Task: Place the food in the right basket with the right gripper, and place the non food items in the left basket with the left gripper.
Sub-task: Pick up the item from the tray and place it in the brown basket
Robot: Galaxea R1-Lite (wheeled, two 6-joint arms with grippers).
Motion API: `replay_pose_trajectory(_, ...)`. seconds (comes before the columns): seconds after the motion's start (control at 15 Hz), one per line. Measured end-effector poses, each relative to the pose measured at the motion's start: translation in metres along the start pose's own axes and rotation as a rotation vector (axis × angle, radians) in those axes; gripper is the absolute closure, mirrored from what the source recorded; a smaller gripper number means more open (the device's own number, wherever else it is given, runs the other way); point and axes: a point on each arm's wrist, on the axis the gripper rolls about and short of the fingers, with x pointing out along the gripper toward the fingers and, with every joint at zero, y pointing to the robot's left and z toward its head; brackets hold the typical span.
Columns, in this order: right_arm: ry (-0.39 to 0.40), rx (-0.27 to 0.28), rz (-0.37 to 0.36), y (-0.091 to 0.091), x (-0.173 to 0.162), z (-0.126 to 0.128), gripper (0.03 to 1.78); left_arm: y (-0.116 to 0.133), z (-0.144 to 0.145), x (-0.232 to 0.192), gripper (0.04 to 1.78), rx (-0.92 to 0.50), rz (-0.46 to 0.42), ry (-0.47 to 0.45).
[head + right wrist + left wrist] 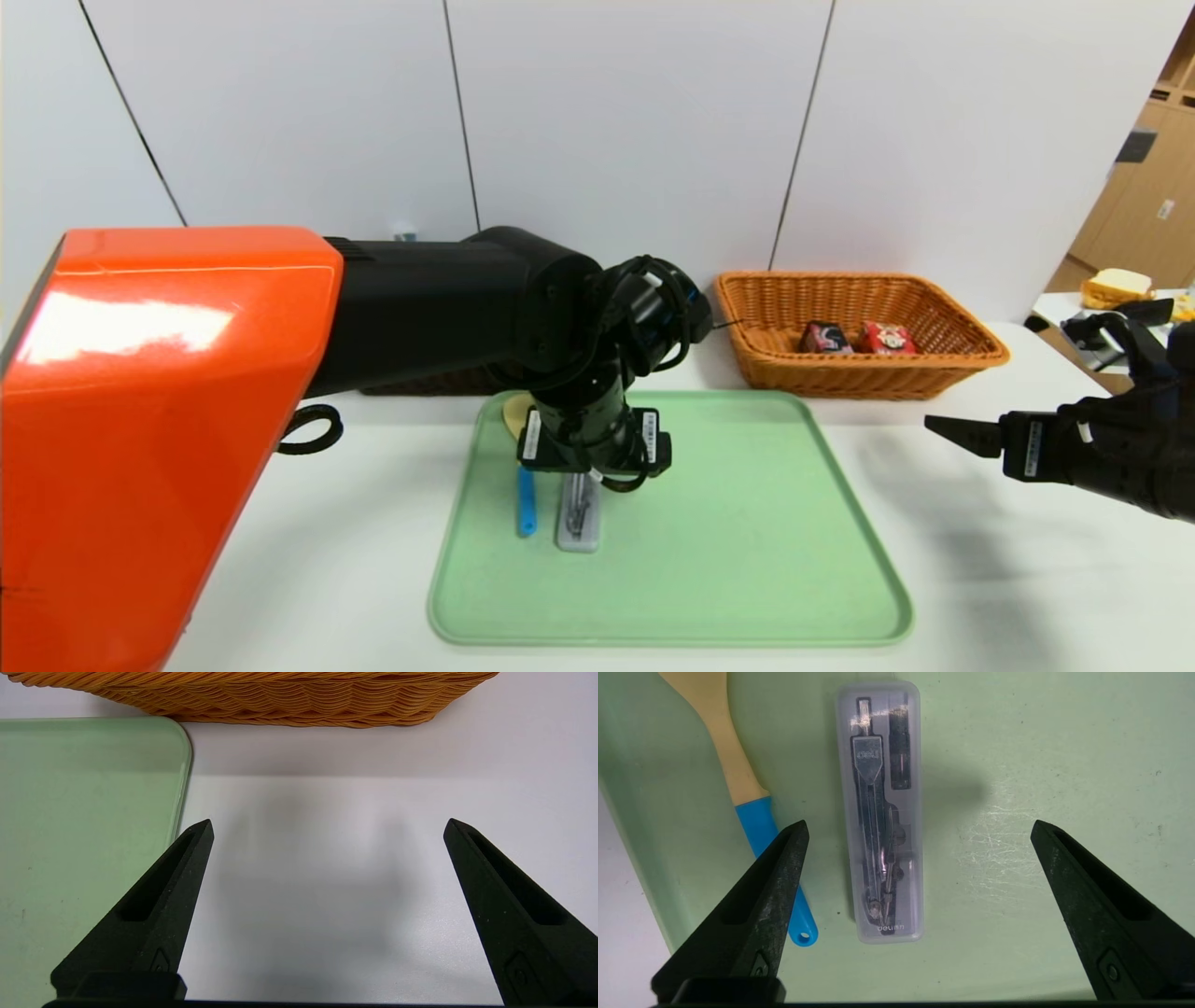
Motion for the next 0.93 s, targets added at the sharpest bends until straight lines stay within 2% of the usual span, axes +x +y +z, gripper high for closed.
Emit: replay_pose_trajectory(0.93,-0.001,-0.001,0.001,0.000,0.000,0.000,0.11,-0.004,-0.003,0.026,0.13,0.013,0.025,0.037)
